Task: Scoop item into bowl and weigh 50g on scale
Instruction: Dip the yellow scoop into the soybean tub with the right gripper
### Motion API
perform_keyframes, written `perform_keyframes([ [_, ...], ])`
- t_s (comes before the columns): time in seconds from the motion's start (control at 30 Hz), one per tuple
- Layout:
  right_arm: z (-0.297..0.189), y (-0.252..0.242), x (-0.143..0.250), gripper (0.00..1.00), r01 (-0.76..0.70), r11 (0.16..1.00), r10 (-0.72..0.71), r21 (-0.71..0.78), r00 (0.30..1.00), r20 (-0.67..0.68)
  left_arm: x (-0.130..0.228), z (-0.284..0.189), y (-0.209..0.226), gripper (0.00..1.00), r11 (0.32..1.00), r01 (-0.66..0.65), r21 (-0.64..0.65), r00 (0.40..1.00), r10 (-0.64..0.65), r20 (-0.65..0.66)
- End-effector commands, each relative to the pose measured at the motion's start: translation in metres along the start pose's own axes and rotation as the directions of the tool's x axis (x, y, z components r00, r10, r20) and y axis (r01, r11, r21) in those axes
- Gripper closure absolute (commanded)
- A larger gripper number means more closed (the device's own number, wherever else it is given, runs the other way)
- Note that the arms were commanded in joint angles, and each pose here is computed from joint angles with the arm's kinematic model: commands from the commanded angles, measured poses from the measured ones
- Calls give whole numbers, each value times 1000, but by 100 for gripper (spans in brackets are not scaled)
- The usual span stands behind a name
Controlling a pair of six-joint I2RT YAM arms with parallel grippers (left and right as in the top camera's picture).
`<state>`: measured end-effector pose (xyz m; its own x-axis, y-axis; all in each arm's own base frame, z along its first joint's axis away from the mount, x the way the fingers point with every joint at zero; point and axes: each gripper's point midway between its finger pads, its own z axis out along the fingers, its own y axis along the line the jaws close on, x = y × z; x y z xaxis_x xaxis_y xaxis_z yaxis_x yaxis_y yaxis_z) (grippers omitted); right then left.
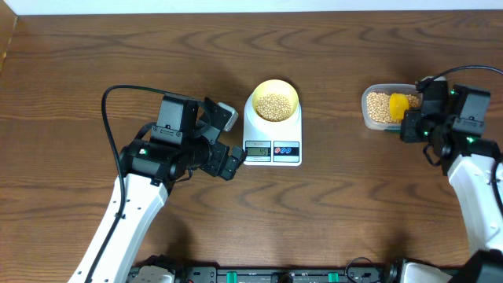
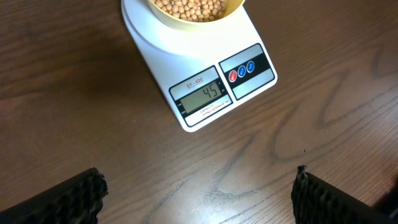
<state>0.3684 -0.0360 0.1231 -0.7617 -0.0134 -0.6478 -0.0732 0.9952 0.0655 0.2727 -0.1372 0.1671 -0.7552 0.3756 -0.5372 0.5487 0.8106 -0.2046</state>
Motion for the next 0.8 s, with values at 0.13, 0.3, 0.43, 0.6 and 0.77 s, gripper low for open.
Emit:
perform_keyframes([
  [0.13,15,11,-2,99,16,1000,-16,-2,1000,-6,0,1,-3,2,1000,10,16,1000,-10,-3],
  [0.3,15,27,-3,99,9,997,-9,-83,1000,0,0,1,-3,2,1000,10,16,1000,-10,-3],
  [0.43,19,40,5,99,-7,987,2,-159,1000,-29,0,1,-3,2,1000,10,16,1000,-10,-3],
  [0.6,25,37,12,99,-83,985,74,-154,995,-66,0,1,-3,2,1000,10,16,1000,-10,-3],
  [0.77,22,23,10,99,-279,949,270,-147,960,-79,0,1,-3,2,1000,10,16,1000,-10,-3],
])
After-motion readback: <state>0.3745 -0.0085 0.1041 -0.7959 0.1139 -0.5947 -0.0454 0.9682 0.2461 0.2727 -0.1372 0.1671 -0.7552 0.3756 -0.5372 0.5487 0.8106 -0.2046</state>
